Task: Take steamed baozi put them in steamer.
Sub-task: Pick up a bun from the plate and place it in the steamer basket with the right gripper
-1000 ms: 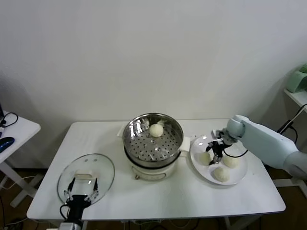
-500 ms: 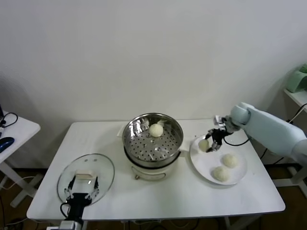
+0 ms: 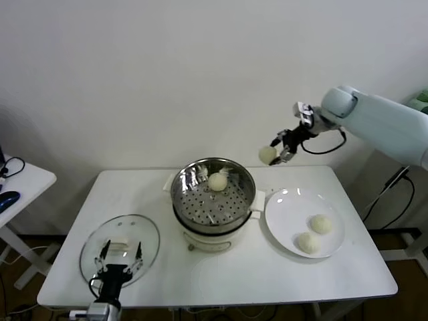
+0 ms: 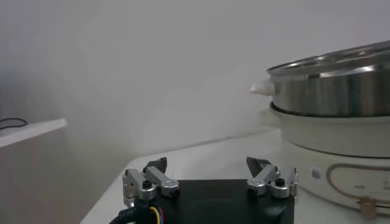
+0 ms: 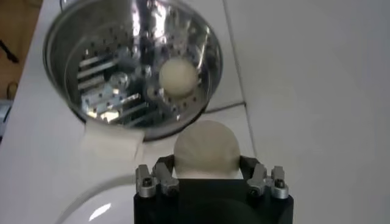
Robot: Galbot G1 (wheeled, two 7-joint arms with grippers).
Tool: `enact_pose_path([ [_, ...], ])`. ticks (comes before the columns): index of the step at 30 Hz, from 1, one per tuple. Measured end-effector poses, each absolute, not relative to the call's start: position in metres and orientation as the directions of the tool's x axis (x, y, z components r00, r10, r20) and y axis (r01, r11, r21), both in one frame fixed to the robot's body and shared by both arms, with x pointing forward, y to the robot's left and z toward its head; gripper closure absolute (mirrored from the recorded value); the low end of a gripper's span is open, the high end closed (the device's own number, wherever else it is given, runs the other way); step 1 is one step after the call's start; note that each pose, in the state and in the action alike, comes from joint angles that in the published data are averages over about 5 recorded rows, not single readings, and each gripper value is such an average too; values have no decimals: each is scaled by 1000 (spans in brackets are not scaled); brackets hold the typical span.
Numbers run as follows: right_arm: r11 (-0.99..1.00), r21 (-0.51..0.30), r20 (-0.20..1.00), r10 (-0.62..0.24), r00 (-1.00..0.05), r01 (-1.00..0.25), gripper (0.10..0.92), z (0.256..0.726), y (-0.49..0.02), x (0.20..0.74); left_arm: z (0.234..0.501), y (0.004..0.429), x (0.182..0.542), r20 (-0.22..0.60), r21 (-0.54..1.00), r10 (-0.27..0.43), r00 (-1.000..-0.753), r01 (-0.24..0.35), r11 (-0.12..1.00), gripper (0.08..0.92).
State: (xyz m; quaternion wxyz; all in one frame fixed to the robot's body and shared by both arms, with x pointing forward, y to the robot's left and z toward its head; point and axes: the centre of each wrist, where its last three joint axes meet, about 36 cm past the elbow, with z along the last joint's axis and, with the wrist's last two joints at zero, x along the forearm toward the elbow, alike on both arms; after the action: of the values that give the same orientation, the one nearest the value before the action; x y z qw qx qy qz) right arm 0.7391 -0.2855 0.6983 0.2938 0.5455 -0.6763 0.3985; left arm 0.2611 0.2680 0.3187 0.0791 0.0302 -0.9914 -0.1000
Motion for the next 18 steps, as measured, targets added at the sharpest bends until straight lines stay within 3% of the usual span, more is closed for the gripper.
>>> enact_pose_path([
  [8,20,-191,826,-537,-172,-981,327,696,-205,746,327,251,265,144,174,-64,-987,-39,984,177],
  [18,-76,-106,848,-527,-50,-991,327,637,-123,743,330,250,260,146,176,-68,-987,-42,983,177],
])
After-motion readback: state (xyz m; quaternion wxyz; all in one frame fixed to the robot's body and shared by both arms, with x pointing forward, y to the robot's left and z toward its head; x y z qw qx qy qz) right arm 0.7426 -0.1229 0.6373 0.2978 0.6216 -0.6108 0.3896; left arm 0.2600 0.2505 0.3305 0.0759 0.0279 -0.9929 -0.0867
